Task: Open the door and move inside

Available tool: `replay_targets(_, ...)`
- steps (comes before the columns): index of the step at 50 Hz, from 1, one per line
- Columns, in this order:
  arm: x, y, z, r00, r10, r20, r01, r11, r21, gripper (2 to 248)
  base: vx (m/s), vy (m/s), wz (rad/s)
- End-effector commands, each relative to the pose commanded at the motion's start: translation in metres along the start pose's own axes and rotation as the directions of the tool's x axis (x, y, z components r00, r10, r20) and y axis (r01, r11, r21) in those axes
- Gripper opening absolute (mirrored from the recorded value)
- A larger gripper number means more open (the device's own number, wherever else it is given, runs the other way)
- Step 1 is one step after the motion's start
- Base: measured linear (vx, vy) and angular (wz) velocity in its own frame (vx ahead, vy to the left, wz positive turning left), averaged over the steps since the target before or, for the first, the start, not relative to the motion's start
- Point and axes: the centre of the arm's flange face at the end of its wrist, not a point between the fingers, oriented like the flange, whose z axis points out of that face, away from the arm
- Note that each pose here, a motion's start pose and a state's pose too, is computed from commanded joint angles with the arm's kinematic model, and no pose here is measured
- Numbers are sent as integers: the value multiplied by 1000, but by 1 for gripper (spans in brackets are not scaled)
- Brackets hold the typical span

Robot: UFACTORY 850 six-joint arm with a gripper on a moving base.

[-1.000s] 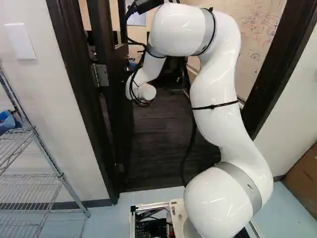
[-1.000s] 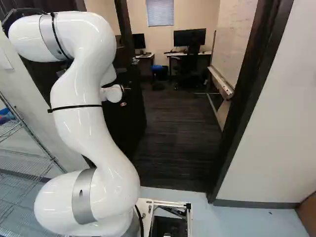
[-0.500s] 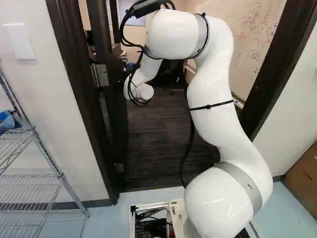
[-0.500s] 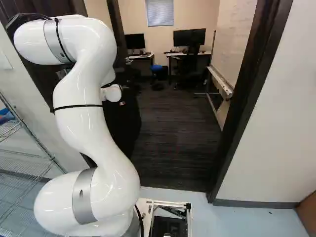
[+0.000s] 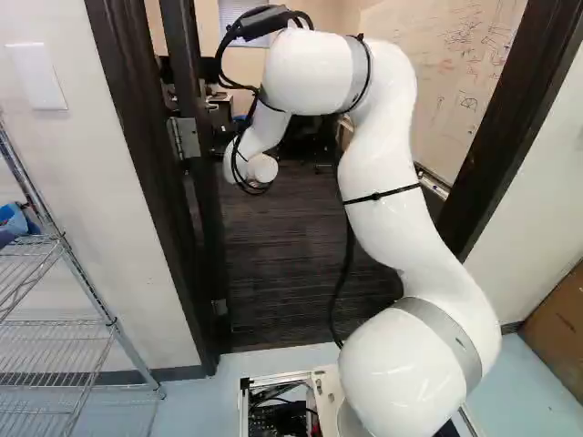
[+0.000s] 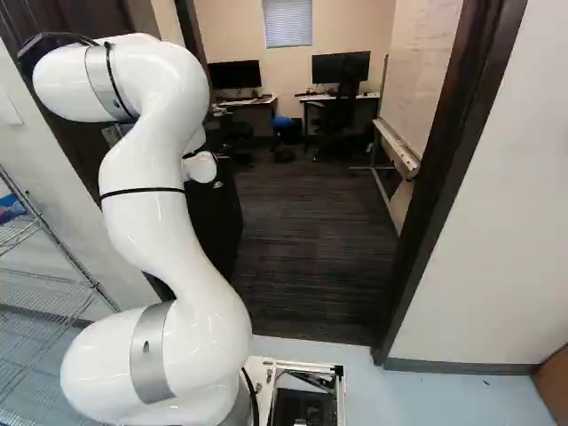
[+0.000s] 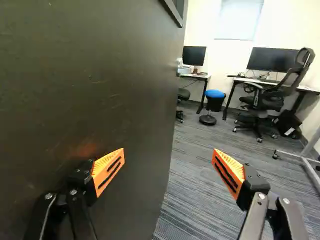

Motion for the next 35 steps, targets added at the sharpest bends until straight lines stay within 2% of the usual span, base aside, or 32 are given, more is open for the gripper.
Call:
replay_targets(14,0,-5,7,1000,-12,-6,12,1000,20,247,0,0,0)
replay_targets(35,0,-5,7,1000,-13,-6,13,1000,20,247,0,0,0)
